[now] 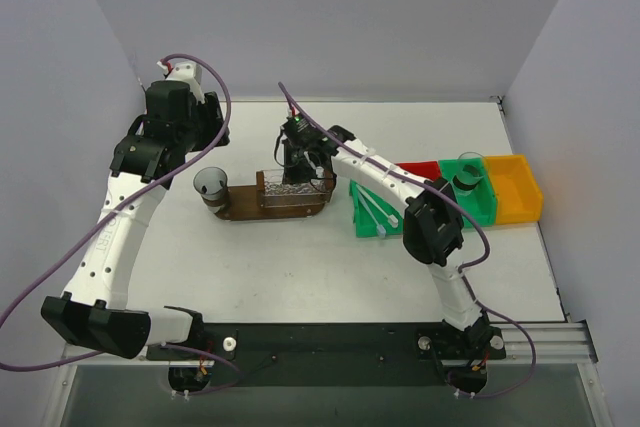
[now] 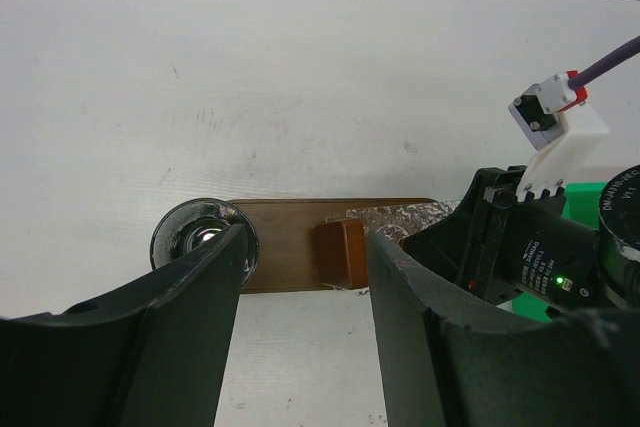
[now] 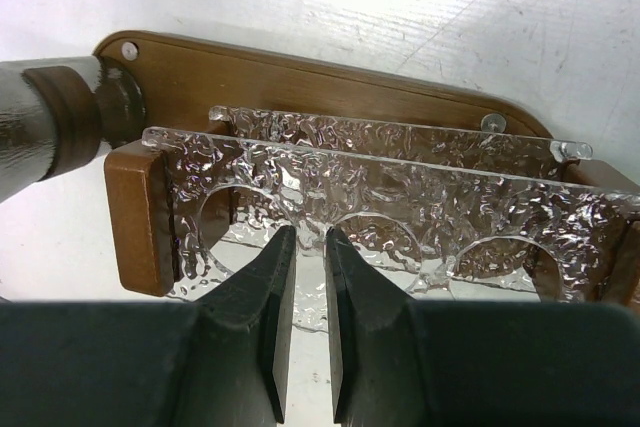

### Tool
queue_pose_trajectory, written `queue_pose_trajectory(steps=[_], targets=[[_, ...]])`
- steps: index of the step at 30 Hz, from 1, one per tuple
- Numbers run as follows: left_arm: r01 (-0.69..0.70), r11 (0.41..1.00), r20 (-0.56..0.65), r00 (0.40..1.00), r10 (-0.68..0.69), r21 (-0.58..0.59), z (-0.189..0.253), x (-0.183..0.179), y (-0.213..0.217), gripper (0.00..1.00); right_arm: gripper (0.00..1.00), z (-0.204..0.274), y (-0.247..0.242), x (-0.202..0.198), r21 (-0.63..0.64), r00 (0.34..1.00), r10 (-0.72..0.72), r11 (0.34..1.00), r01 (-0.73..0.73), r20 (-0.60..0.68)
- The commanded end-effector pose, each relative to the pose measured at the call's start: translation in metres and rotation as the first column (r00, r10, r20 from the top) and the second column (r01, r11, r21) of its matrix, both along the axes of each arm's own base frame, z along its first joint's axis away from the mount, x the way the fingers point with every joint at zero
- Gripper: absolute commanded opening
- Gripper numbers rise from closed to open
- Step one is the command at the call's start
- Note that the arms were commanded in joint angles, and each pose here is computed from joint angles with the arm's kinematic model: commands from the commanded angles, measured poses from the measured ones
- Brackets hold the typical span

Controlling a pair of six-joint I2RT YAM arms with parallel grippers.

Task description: Prepare toiletry sets of a toothbrush and toothpaste on the tray

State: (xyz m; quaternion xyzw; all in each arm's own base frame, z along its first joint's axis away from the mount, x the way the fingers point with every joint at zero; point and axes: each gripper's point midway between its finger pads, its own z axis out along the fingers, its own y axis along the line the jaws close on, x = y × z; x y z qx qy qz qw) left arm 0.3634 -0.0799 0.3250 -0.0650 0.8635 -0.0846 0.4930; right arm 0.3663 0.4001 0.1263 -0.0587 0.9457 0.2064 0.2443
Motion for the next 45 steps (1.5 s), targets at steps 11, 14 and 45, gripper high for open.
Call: queue_pose_trajectory(steps=[11,14,45], targets=[[-0.007,1.0,0.054,0.999,0.006,0.008,0.015,-0.003,0.002,0.62,0.0,0.012,0.013,-0.001,0.02,1.0,0.001,1.0,-0.001,-0.001],[-0.007,1.0,0.056,0.998,0.006,0.007,0.016,-0.003,0.002,0.62,0.0,0.012,0.013,-0.001,0.022,1.0,0.001,1.0,0.0,-0.005],[-0.014,1.0,0.07,0.998,0.012,0.018,0.02,-0.006,0.006,0.62,0.31,0.018,0.018,-0.001,0.021,1.0,0.022,1.0,-0.022,0.015]])
